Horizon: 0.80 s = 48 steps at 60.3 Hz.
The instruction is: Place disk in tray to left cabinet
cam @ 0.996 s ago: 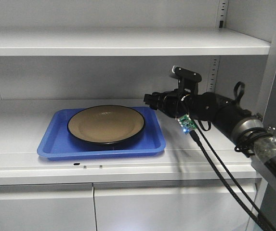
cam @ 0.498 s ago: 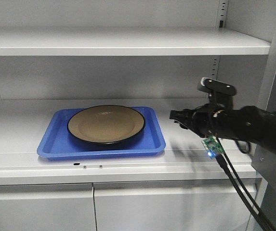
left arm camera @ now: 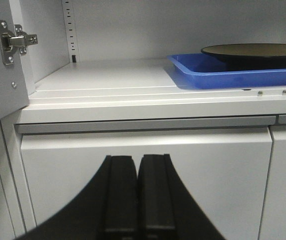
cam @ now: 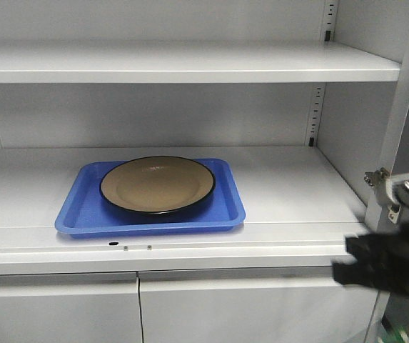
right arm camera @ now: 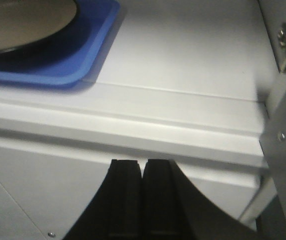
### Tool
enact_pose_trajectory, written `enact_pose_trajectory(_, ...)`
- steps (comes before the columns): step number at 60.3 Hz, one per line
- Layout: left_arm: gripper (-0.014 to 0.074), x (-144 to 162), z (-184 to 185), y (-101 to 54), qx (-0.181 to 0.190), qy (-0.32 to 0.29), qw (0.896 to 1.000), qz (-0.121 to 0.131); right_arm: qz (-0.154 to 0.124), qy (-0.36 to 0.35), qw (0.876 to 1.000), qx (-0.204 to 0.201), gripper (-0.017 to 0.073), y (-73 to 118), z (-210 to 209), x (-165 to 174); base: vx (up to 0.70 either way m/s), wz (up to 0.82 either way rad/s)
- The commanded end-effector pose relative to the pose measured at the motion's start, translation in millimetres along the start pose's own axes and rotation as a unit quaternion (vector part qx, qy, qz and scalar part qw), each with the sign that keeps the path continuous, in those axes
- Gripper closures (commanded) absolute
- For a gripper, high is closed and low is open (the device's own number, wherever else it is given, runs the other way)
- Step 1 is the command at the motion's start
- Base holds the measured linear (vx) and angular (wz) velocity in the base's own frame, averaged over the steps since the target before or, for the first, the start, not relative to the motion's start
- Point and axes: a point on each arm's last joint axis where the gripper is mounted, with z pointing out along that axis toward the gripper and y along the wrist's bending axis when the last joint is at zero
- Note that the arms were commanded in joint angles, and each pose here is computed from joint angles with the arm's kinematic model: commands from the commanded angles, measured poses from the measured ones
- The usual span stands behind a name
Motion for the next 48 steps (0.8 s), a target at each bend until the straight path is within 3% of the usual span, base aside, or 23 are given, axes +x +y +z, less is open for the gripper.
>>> enact_pose_trajectory(1, 0.0602, 3.5, 1.2, 0.1, -0.002, -0.023, 1.0, -0.005, -0.001, -0.073, 0.997, 0.011, 0.0571, -4.5, -30.0, -0.1, 0.0, 0.0)
enact_pose_trajectory(5, 0.0602, 3.5, 1.2, 0.1, -0.002, -0.023, 1.0, -0.005, -0.002, -0.076, 0.997, 0.015, 0.057, -5.6, -46.2, 17.4, 0.0, 0.0)
enact_pose_trajectory(13, 0.0602, 3.5, 1.2, 0.1, -0.002, -0.023, 1.0, -0.005, -0.049, -0.079, 0.995, 0.027, 0.0568, -7.1, -70.5, 57.2, 0.0, 0.0)
enact_pose_trajectory(25, 0.0602, 3.5, 1.2, 0.1, -0.002, -0.023, 1.0, -0.005, 0.014, -0.107, 0.994, 0.02, 0.0568, -5.9, -97.2, 116.2, 0.0, 0.0)
enact_pose_trajectory(41, 0.0602, 3.5, 1.2, 0.1, -0.002, -0.023, 1.0, -0.005, 0.014, -0.174, 0.985, 0.014, 0.0568, -5.0, -110.6, 189.8, 0.0, 0.0)
enact_pose_trajectory(48, 0.0602, 3.6, 1.2, 0.1, -0.002, -0.022, 1.0, -0.005, 0.015, -0.179, 0.983, 0.026, 0.0568, -6.7, -119.5, 195.9, 0.0, 0.0)
